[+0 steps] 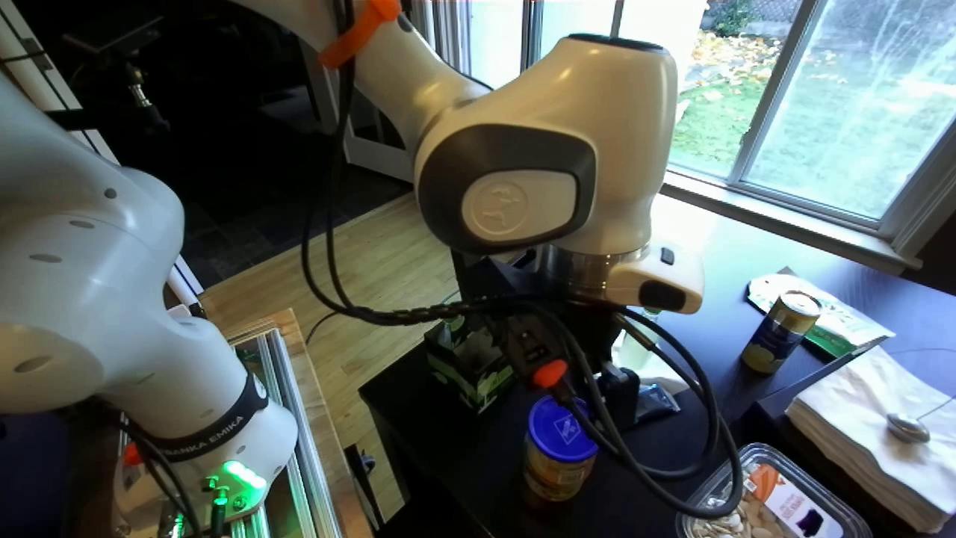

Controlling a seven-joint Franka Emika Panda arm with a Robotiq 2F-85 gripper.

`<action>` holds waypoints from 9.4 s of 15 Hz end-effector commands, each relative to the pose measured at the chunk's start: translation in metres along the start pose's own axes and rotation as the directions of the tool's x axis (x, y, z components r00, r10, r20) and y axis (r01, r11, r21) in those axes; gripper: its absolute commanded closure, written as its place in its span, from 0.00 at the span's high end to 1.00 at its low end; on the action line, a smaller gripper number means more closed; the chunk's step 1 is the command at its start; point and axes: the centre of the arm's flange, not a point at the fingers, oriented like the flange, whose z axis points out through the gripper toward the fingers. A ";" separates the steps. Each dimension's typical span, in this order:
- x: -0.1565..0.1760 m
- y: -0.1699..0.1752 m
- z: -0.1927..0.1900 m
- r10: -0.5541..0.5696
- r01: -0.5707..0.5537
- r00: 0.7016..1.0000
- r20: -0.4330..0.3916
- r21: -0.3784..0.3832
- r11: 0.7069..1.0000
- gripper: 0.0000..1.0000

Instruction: Take the can with the blue lid off of the can with the green lid

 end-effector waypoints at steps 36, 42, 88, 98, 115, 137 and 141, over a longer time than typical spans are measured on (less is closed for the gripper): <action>0.004 0.007 0.072 -0.038 0.023 0.994 0.102 0.147 0.989 1.00; 0.002 0.006 0.076 -0.043 0.010 0.984 0.173 0.191 0.982 0.74; 0.306 -0.155 -0.099 -0.114 0.084 0.987 0.115 0.239 0.967 0.71; 0.308 -0.242 -0.049 -0.111 0.071 0.984 0.138 0.270 0.960 0.96; 0.346 -0.246 0.054 0.158 -0.198 0.969 0.189 0.219 0.955 0.71; 0.319 -0.265 -0.020 0.068 -0.071 0.986 0.154 0.012 0.997 1.00; 0.288 -0.265 -0.062 -0.011 0.023 0.985 0.175 -0.066 0.998 1.00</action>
